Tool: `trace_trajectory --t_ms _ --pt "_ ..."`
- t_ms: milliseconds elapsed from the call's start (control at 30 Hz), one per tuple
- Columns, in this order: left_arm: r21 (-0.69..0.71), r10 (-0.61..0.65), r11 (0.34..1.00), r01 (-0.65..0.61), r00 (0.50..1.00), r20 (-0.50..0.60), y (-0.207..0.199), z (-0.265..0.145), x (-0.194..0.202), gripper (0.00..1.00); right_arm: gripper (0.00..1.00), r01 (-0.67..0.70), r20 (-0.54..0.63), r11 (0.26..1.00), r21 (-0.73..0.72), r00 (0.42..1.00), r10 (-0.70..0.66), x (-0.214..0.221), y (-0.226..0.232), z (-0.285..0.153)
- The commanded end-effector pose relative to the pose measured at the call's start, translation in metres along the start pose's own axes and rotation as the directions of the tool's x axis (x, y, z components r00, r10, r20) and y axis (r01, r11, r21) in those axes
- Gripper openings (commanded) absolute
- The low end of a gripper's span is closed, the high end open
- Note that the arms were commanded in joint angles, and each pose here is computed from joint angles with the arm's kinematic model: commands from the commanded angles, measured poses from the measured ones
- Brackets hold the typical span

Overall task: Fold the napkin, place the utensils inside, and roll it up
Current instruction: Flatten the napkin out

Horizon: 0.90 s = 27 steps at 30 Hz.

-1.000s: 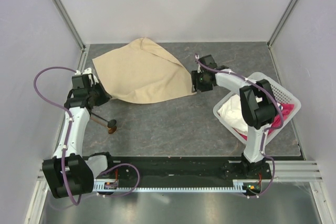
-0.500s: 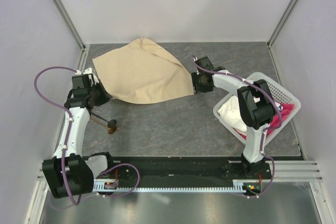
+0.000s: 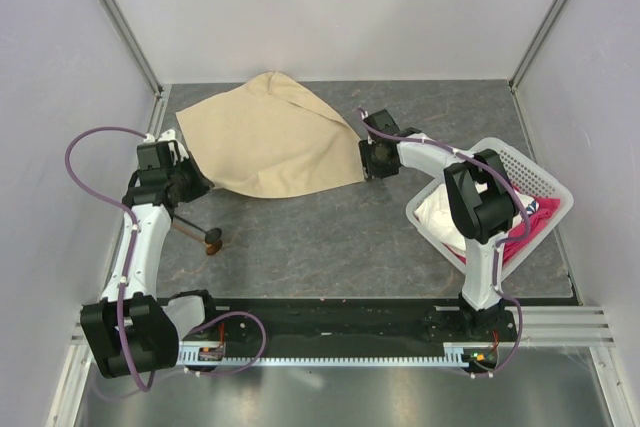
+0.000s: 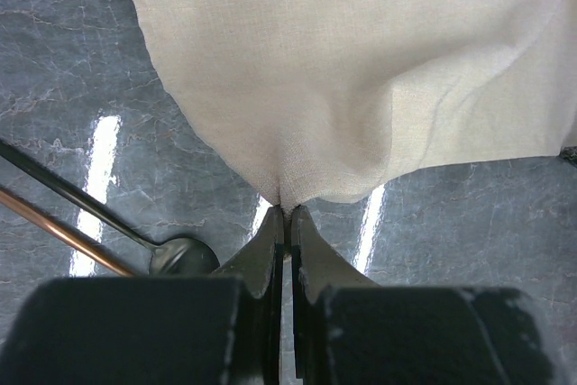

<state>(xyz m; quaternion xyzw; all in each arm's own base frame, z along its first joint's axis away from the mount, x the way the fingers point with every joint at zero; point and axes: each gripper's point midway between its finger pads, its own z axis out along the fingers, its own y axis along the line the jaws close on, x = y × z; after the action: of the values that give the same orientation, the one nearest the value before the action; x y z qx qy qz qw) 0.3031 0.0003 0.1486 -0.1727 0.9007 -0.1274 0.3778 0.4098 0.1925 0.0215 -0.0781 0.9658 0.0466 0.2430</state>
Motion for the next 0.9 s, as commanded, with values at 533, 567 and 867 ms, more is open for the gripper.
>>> trace_trajectory --t_ms 533,567,867 --pt "0.055 0.048 0.997 -0.049 0.999 0.010 -0.010 -0.001 -0.007 0.02 0.00 0.043 0.044 0.998 0.037 0.998 -0.045 -0.019 -0.002 0.005" --pt "0.062 0.061 0.996 -0.061 0.998 0.002 -0.013 0.000 -0.006 0.02 0.00 0.044 0.065 0.998 0.035 0.997 -0.046 -0.025 -0.002 -0.003" --pt "0.096 0.100 0.988 -0.120 0.976 0.193 -0.039 -0.041 -0.054 0.02 0.00 0.064 0.327 0.997 0.045 0.942 -0.075 -0.061 -0.002 -0.115"
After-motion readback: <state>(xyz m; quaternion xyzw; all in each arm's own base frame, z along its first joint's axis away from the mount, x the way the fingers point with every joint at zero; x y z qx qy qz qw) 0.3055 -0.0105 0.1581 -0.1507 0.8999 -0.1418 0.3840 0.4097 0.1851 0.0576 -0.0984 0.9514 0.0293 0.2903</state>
